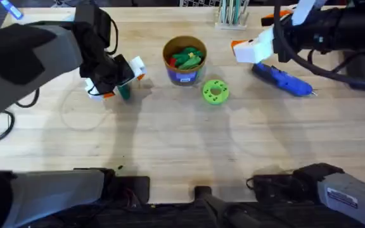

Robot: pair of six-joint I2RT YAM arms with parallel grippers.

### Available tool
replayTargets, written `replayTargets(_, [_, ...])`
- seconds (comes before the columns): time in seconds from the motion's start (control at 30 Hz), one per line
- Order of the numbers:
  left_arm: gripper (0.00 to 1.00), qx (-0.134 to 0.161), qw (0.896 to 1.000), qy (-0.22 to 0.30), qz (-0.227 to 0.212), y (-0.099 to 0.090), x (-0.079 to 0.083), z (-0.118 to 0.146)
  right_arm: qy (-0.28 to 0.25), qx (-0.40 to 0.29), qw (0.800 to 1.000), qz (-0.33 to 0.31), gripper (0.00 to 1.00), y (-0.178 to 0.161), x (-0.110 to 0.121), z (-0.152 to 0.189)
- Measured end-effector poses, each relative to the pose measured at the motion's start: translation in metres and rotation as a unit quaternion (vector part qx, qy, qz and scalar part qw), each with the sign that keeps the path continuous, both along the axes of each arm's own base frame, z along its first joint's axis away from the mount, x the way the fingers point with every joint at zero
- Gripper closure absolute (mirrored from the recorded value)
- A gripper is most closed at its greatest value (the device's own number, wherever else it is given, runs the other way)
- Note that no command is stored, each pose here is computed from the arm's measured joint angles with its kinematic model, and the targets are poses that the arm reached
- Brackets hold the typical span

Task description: Pick up the gripper from the table and insert it into the empty holder that is missing its gripper. Then pick up a screw, insert it into the mounting hole, and use the screwdriver to tighten it. Finally, clean up the table by picking up the vegetable and placing it into the bucket.

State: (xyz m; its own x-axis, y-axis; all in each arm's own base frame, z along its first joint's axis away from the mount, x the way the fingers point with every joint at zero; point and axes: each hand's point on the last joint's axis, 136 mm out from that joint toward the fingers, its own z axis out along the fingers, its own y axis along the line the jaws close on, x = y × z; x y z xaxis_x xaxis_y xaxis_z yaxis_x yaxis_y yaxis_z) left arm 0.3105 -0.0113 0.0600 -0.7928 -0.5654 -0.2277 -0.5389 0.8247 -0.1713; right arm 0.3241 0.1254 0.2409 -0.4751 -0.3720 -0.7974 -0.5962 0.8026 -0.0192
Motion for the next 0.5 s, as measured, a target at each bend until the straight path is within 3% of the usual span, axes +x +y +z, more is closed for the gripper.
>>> replayTargets(0.2, [0.015,0.012,1.0,0.02,0.013,0.005,0.004,-0.02,0.0,0.0,1.0,0.0,0.01,0.0,0.0,0.0])
replayTargets(0.23, [0.109,0.015,0.999,0.022,0.018,0.007,0.004,-0.021,0.0,0.0,1.0,0.0,0.011,0.0,0.0,0.0])
replayTargets(0.4, [0.852,0.026,0.999,0.018,0.024,0.011,0.006,-0.022,0.0,0.0,1.0,0.0,0.01,0.0,0.0,0.0])
replayTargets(0.43, [0.958,0.028,0.999,0.014,0.024,0.012,0.008,-0.019,0.0,0.0,1.0,0.0,0.01,0.0,0.0,0.0])
replayTargets(0.5, [0.974,0.026,0.999,0.009,0.024,0.012,0.011,-0.016,0.0,0.0,1.0,0.0,0.01,0.0,0.0,0.0])
